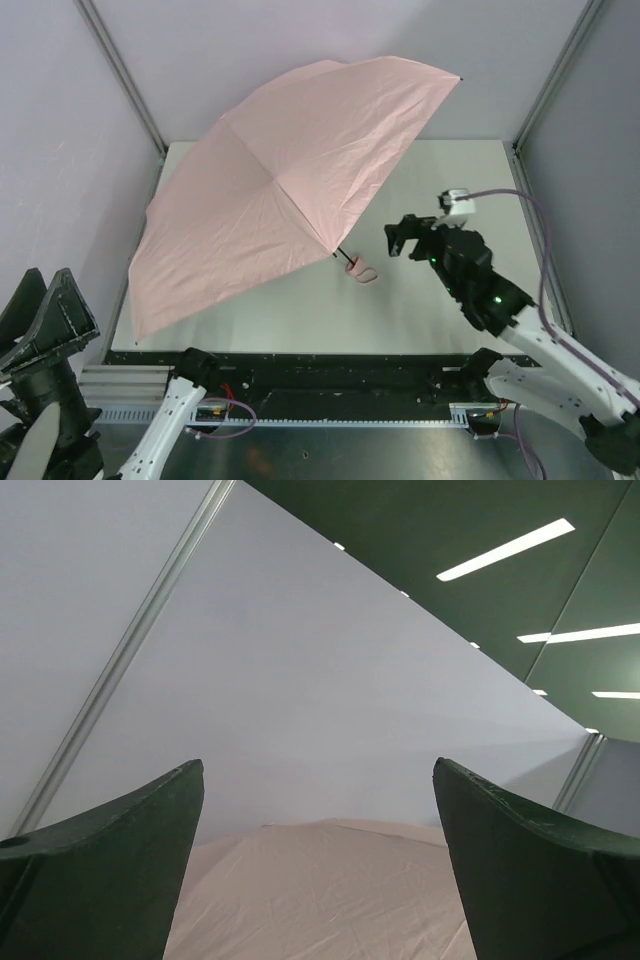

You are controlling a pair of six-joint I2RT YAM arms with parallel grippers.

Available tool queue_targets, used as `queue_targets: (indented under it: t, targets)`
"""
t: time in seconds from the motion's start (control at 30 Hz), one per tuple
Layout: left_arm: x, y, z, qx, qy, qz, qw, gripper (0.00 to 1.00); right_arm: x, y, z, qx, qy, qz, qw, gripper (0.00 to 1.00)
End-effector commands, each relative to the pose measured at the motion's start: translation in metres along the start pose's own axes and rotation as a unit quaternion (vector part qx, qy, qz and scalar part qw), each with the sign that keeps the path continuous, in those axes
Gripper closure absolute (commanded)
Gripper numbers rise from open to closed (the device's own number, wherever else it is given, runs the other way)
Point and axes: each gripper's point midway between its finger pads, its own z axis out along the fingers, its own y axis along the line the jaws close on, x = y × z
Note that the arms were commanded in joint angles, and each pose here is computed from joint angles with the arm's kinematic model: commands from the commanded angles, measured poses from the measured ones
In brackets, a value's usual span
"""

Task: Put away the umbrella

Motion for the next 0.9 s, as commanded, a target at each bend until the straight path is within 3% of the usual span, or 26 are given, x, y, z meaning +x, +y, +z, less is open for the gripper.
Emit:
queue_targets:
  t: [0.0, 0.13, 0.37, 0.63, 0.73, 0.87]
  targets:
    - [0.013, -0.005, 0.010, 0.010, 0.023, 0.011, 1.000, 0.01, -0.031, -0.029, -0.041, 0.049, -0.045, -0.015, 0.998, 0.01]
    - [0.015, -0.010, 0.011, 0.019, 0.028, 0.003, 0.999, 0.01, -0.029, -0.007, -0.031, -0.016, -0.047, -0.041, 0.998, 0.01]
    - [0.014, -0.022, 0.009, 0.050, 0.038, -0.005, 0.998, 0.01, -0.014, 0.055, 0.042, -0.118, -0.063, -0.040, 0.990, 0.01]
    - [0.034, -0.042, 0.007, 0.110, 0.081, 0.011, 0.991, 0.01, 0.022, 0.167, 0.109, -0.327, -0.063, -0.055, 0.941, 0.01]
    - [0.043, -0.056, 0.006, 0.150, 0.099, 0.020, 0.983, 0.00, 0.040, 0.185, 0.132, -0.348, -0.061, -0.065, 0.933, 0.01]
    - [0.052, -0.076, 0.004, 0.207, 0.121, 0.031, 0.970, 0.01, 0.061, 0.186, 0.181, -0.311, -0.053, -0.072, 0.946, 0.02]
